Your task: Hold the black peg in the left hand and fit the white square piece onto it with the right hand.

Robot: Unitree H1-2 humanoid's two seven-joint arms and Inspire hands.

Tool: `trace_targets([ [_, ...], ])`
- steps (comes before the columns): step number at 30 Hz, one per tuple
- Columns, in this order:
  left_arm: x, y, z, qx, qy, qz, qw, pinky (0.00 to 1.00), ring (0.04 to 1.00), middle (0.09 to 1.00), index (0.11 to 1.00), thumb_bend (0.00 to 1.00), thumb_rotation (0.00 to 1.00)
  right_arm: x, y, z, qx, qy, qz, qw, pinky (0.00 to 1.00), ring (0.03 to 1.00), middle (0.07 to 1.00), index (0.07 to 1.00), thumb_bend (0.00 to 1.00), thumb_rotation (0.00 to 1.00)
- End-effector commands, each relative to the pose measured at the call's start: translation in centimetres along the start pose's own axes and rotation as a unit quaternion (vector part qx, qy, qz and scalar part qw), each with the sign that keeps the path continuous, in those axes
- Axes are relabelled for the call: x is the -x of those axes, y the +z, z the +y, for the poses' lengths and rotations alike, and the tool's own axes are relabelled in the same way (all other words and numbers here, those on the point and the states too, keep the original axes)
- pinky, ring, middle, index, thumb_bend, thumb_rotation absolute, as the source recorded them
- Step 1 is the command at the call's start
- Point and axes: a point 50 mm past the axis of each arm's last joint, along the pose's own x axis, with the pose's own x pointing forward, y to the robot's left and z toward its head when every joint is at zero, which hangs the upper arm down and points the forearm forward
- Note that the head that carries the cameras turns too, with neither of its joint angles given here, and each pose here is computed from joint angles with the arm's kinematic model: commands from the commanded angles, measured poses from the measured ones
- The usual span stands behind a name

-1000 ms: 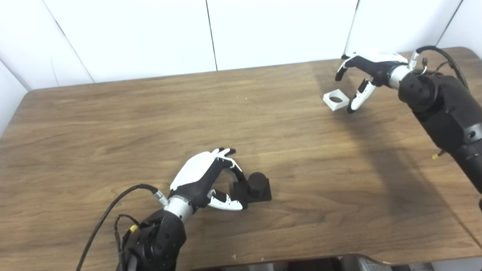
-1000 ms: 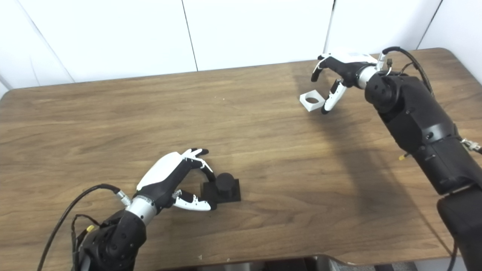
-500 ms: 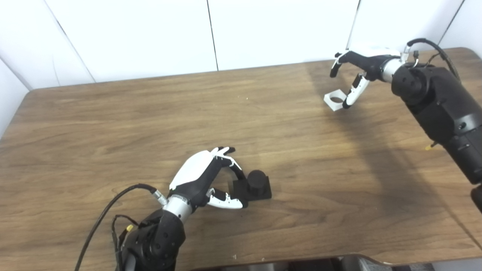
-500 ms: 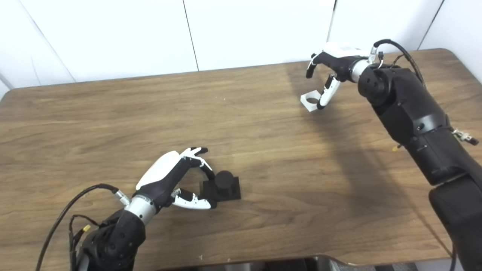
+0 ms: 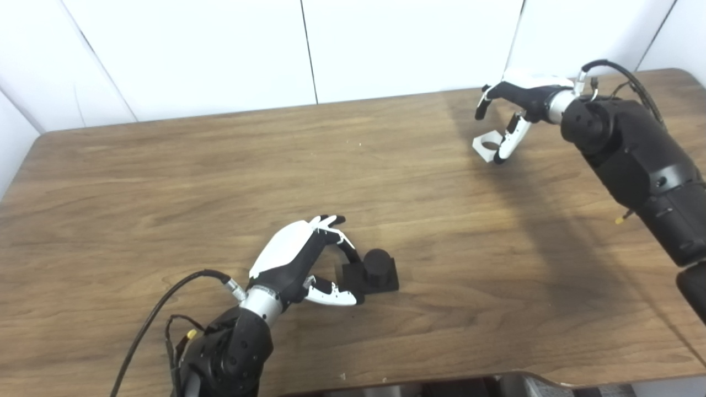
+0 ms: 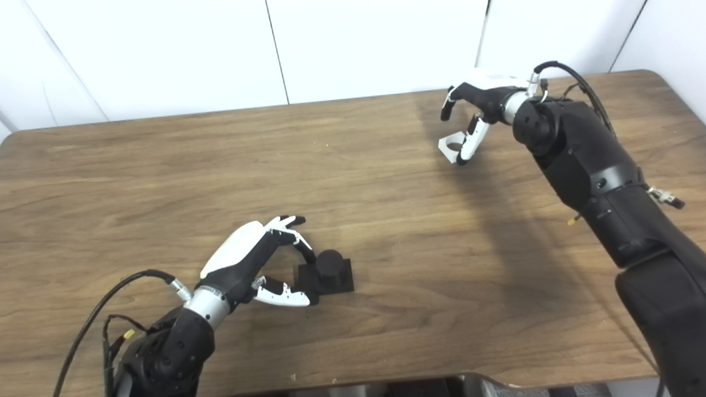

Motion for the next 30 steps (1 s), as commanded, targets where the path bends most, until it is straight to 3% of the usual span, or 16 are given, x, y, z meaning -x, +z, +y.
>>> trace_targets([
  [1,-0.2,0.5,0.6,-0.002,0.024,-0.015,1.000,0.98,1.000,0.955,0.493,0.49,0.08,-0.1,0.7,-3.8,0.018,-0.037,-0.009,0.999,0.86,0.971,0.942,0.683,0.87,0.10],
  [14,-0.4,0.6,0.6,-0.004,0.021,-0.018,1.000,0.97,1.000,0.960,0.493,0.49,0.07,-1.1,0.8,-2.6,0.024,-0.018,-0.009,1.000,0.84,0.981,0.939,0.663,0.86,0.09],
  [25,-0.4,1.0,0.9,-0.005,0.027,-0.027,0.999,0.99,1.000,0.960,0.493,0.49,0.08,-0.8,0.4,-3.0,0.022,-0.021,-0.014,0.999,0.86,0.991,0.942,0.638,0.85,0.09],
  [30,-0.6,1.1,0.9,-0.006,0.026,-0.030,0.999,0.97,1.000,0.959,0.494,0.49,0.08,-0.8,0.2,-3.2,0.033,-0.022,-0.021,0.999,0.81,0.971,0.919,0.608,0.84,0.09],
])
